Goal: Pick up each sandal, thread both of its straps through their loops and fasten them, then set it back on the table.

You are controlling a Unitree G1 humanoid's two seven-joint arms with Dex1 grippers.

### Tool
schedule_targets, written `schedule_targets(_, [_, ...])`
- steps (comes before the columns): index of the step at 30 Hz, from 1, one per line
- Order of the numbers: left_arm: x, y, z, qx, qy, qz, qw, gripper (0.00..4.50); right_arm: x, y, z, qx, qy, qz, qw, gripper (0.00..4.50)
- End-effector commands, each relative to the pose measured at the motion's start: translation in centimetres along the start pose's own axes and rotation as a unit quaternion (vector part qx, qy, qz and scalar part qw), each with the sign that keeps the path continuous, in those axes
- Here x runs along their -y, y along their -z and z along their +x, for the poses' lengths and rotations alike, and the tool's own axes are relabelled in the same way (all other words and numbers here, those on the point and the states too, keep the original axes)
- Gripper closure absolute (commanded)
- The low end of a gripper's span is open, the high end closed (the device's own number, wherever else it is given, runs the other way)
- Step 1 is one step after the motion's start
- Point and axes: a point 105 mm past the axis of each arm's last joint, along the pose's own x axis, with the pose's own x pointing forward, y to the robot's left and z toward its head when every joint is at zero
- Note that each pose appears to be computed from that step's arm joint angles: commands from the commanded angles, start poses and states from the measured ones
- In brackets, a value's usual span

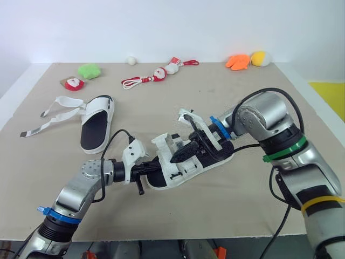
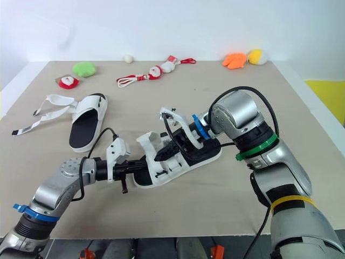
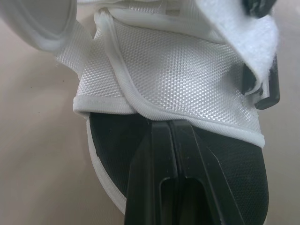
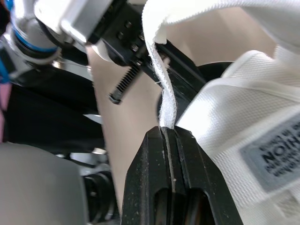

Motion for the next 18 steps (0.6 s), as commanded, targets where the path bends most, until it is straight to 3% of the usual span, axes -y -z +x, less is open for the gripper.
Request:
schedule_targets(1, [0.5,1.1,0.3,-0.016,0.006,-0.015,1.0,4.5,-1.5,-1.1,-0.7,0.017,-0.04,0.023,0.999,4.45])
schedule_targets(18, [0.5,1.2,0.3,-0.015,0.005,-0.015,1.0,4.5,1.1,0.3,-0.1,-0.007,0.02,0.036,0.999,4.45])
